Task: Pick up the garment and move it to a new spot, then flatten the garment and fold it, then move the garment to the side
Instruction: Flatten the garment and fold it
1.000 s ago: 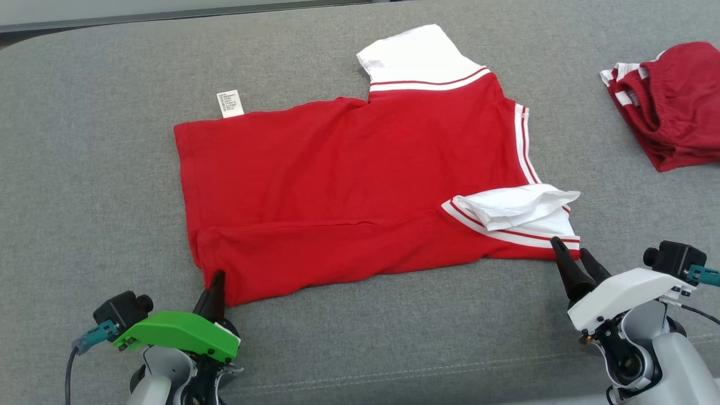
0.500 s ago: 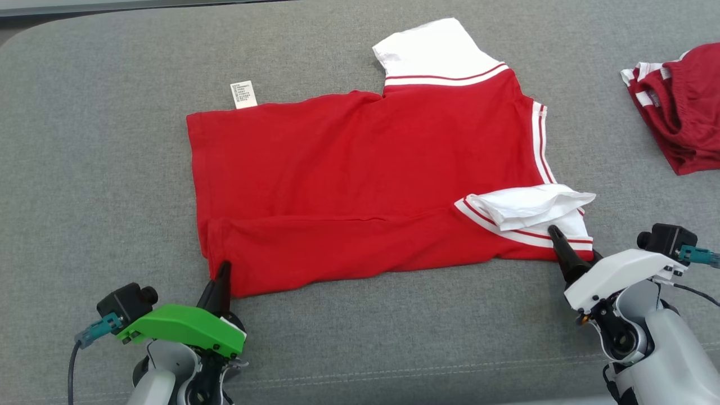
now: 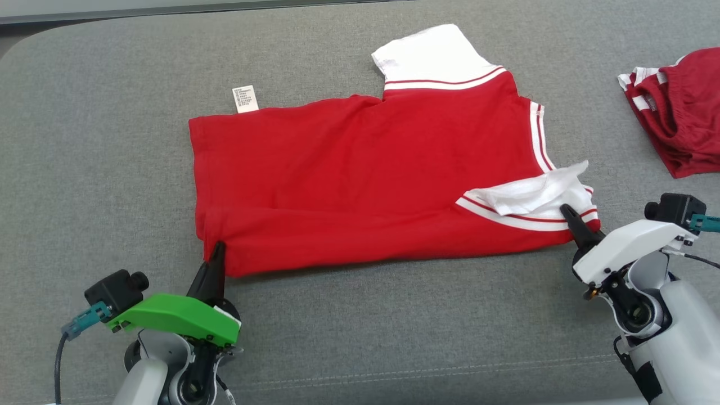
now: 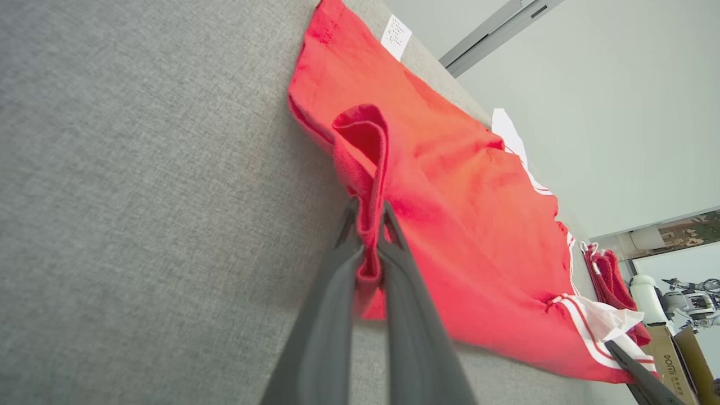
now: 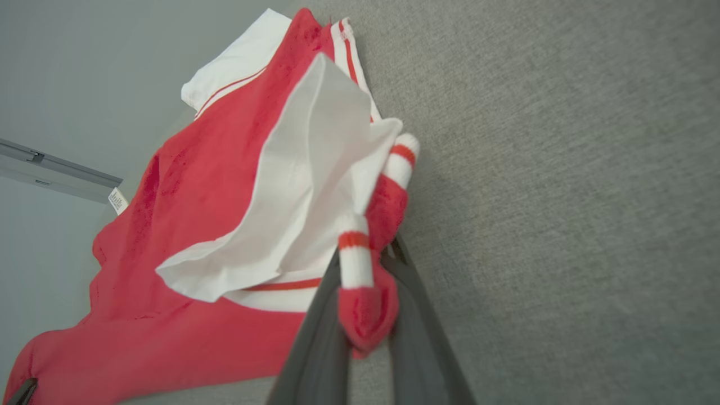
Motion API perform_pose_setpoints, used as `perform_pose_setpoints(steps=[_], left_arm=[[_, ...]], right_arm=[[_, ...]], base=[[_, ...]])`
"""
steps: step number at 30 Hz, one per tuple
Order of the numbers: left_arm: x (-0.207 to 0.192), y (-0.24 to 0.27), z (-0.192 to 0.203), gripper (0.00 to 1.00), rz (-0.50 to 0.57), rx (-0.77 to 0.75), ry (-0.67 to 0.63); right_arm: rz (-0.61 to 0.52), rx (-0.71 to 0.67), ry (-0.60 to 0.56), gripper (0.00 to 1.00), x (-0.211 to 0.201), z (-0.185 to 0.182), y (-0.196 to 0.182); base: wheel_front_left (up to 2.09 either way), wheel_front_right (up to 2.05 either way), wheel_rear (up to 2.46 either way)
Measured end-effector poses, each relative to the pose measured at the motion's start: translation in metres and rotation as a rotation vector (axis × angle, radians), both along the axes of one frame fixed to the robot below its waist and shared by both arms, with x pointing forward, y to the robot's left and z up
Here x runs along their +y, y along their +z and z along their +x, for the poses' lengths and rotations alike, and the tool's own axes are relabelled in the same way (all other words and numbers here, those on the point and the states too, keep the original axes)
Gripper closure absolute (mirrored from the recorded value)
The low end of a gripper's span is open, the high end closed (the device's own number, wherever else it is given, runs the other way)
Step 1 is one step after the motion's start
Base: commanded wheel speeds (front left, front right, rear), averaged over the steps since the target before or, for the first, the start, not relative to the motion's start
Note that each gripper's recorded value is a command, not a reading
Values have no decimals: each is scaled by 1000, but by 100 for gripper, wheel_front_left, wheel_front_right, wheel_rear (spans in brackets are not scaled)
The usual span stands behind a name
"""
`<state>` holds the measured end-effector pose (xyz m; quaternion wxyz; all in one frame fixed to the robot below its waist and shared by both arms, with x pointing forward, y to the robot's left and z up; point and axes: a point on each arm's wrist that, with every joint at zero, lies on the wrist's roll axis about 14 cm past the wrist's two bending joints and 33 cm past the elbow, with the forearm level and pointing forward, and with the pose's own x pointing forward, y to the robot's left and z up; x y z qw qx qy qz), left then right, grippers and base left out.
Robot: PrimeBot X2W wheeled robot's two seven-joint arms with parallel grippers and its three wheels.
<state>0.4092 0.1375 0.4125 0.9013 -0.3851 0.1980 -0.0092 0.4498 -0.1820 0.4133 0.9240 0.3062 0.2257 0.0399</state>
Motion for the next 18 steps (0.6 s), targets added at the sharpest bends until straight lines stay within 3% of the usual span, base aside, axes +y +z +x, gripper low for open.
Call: perform_pose_setpoints(steps=[4, 9, 18], left_arm=[[-2, 22, 8, 100, -14, -72, -7], [-7, 32, 3, 100, -13, -92, -31], [-5, 0, -32, 100, 3, 26, -25]], right_arm=[[37, -25, 2, 100, -7, 5, 19], [-5, -63, 21, 100, -17, 5, 37], [-19, 12, -27, 100, -28, -27, 9]], base=[[0, 0, 0], [0, 0, 0], [0, 0, 0]])
